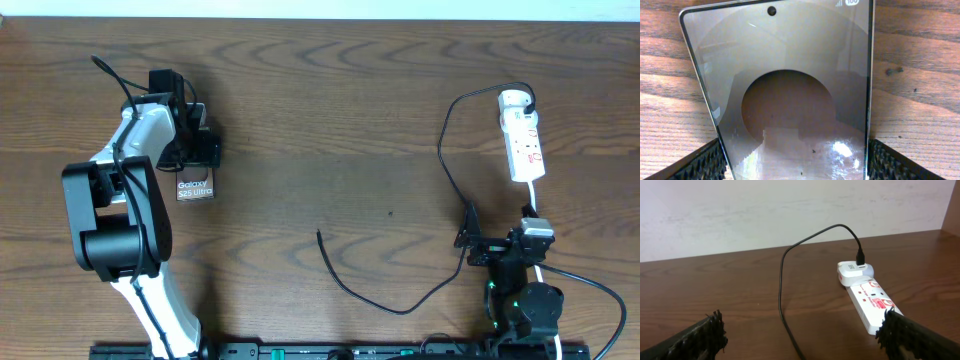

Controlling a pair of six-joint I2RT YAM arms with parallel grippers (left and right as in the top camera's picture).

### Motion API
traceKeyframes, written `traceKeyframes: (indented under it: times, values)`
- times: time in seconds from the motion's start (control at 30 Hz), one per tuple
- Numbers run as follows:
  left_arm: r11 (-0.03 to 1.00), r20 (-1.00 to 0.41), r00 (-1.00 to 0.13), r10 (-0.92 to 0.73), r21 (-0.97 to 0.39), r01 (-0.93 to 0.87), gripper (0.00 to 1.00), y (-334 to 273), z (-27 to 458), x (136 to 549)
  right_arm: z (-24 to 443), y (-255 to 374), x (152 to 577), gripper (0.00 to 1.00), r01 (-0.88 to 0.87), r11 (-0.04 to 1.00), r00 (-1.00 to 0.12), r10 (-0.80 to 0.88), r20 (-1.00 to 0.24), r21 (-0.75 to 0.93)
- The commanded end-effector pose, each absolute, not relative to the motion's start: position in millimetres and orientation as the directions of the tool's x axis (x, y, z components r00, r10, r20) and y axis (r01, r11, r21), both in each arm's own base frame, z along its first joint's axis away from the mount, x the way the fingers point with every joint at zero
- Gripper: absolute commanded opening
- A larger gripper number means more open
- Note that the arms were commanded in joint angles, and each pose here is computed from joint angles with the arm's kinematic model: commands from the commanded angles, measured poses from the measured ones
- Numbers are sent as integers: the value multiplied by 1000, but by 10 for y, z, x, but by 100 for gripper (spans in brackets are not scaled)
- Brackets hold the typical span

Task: Plug charger to phone and switch on socket
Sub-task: 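Close the left gripper on the phone's edges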

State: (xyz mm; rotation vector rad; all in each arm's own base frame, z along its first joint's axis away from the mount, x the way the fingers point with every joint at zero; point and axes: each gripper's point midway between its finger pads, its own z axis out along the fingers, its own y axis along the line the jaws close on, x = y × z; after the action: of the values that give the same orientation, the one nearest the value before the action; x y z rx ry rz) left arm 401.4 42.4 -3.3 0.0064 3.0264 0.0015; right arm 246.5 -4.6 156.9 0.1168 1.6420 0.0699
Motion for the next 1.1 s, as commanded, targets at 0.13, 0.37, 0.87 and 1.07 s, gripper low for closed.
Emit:
traceKeyframes:
  times: [0.13, 0.37, 0.87, 1.07]
  values:
    - [1000, -16, -1000, 1, 5, 1, 79, 440, -329, 3777, 1567, -60, 2463, 99, 40, 993, -70, 115, -991, 112]
    - [1000, -16, -1000, 1, 5, 1, 77, 440, -331, 3777, 1567, -60, 2463, 99, 40, 993, -70, 115, -991, 112]
    - [1000, -18, -1000, 1, 5, 1, 40, 439, -329, 3782, 1567, -60, 2463, 99, 40, 993, -70, 115, -991, 112]
    - [1000, -18, -1000, 1, 5, 1, 19, 439, -329, 3782, 1567, -60, 2463, 99, 40, 993, -70, 115, -991, 112]
